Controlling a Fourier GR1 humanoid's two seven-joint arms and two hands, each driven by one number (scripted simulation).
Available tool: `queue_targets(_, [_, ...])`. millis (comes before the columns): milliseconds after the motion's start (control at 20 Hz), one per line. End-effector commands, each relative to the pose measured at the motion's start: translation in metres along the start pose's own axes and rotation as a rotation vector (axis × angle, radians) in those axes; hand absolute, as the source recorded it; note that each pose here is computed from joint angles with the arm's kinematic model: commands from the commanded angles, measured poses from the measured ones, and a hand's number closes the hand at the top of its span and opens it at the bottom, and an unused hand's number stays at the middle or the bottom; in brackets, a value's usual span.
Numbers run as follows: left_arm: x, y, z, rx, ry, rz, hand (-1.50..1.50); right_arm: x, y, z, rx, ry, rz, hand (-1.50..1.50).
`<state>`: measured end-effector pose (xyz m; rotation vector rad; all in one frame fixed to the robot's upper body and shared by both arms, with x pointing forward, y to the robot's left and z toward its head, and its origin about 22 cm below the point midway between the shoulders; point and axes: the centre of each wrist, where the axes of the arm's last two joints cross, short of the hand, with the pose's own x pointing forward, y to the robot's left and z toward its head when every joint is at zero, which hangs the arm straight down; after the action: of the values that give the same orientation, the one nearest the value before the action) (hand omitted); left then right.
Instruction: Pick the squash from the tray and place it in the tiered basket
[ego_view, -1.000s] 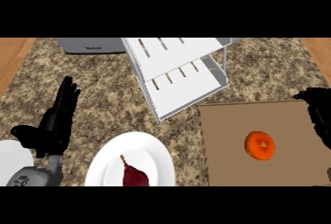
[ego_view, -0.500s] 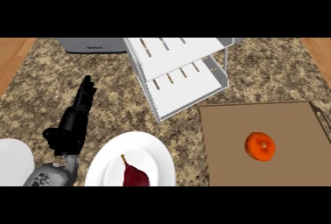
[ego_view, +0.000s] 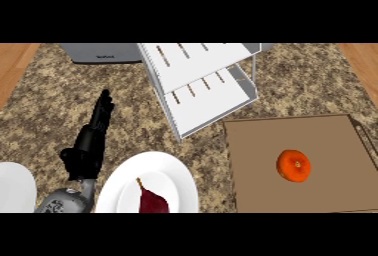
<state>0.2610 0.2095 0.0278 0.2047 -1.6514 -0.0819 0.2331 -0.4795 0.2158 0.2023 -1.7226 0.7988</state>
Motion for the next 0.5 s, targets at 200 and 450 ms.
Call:
queue_targets(200, [0.012,0.001,-0.009,0.001,-0.007,-0.001,0.0,0.073,0.039,-0.032,0.187,0.107,0.514,-1.5])
queue_targets(450, [-0.008,0.001,0.005,-0.012,-0.017,-0.01,0.0,0.05,0.083,-0.036,0.218,0.156,0.57,-1.5])
